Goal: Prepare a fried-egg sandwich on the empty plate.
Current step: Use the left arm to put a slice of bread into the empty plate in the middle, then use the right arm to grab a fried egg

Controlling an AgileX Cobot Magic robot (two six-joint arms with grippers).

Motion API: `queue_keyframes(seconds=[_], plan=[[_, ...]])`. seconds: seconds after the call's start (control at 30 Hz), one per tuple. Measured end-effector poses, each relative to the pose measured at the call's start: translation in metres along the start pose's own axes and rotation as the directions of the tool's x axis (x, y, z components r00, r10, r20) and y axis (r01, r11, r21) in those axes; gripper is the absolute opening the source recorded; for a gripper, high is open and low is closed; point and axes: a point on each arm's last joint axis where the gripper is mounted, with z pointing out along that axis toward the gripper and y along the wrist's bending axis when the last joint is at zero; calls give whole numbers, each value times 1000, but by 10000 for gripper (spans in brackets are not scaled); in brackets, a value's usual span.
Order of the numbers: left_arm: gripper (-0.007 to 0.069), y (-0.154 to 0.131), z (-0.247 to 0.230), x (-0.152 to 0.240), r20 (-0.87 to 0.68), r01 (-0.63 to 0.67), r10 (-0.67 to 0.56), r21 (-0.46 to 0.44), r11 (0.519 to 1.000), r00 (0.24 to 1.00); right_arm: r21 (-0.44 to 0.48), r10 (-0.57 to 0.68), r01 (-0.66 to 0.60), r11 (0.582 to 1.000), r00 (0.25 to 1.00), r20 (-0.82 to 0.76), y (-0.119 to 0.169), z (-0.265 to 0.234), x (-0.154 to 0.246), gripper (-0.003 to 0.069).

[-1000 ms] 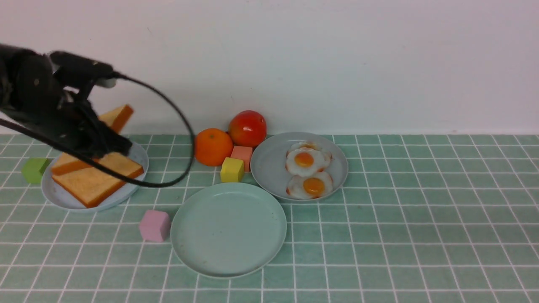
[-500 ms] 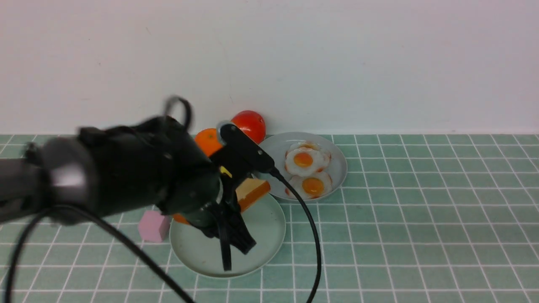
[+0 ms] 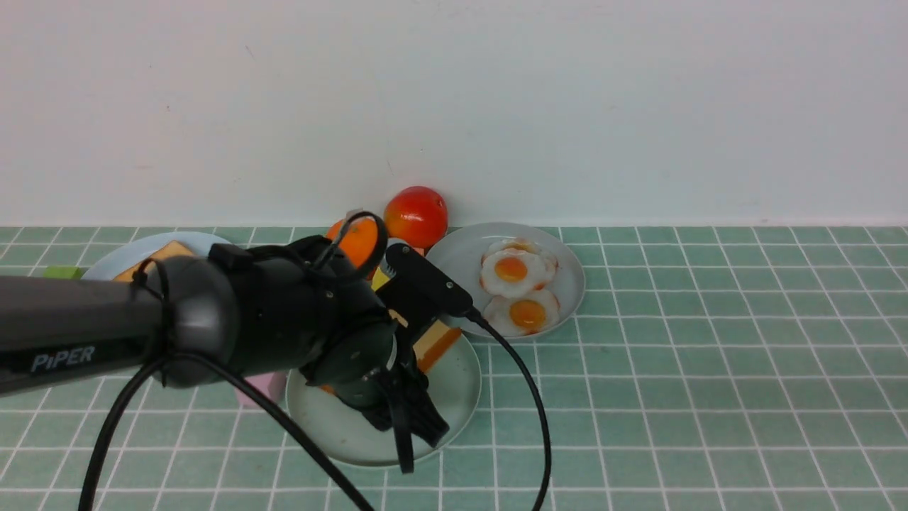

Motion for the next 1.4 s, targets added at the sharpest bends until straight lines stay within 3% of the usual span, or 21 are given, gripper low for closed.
queue_keyframes(seconds=[0.2,0.4,0.6,0.73,0.83,0.93,0.97,1.0,1.17,1.4], plan=[[333,-2,0,2,-27,31,-31,11,999,999,-8,14,-14,1000,1000,15,1,0,-1,332],[326,2,-15,1,-23,43,-42,3,999,999,-7,21,-21,1000,999,41,0,0,-4,344],[247,5,-87,0,38,179,-180,40,983,983,-1,126,-126,992,990,-59,-11,29,-15,336],[61,15,-183,14,304,278,-314,157,948,899,17,219,-220,975,954,-203,-34,84,-26,283],[-13,20,-231,40,487,270,-340,210,940,805,20,255,-257,966,938,-235,-49,119,-31,235],[-13,22,-266,79,627,252,-353,248,936,695,25,275,-278,960,928,-252,-62,151,-35,202],[-13,22,-263,81,620,253,-353,247,935,700,28,281,-284,959,924,-261,-64,155,-35,200],[-13,20,-272,107,670,244,-356,260,934,651,31,291,-294,955,918,-270,-71,171,-40,195],[-13,14,-269,164,753,221,-359,283,933,551,52,318,-318,947,896,-312,-91,218,-57,196],[-13,9,-259,192,805,200,-359,299,933,473,67,351,-350,934,871,-344,-119,282,-75,251]])
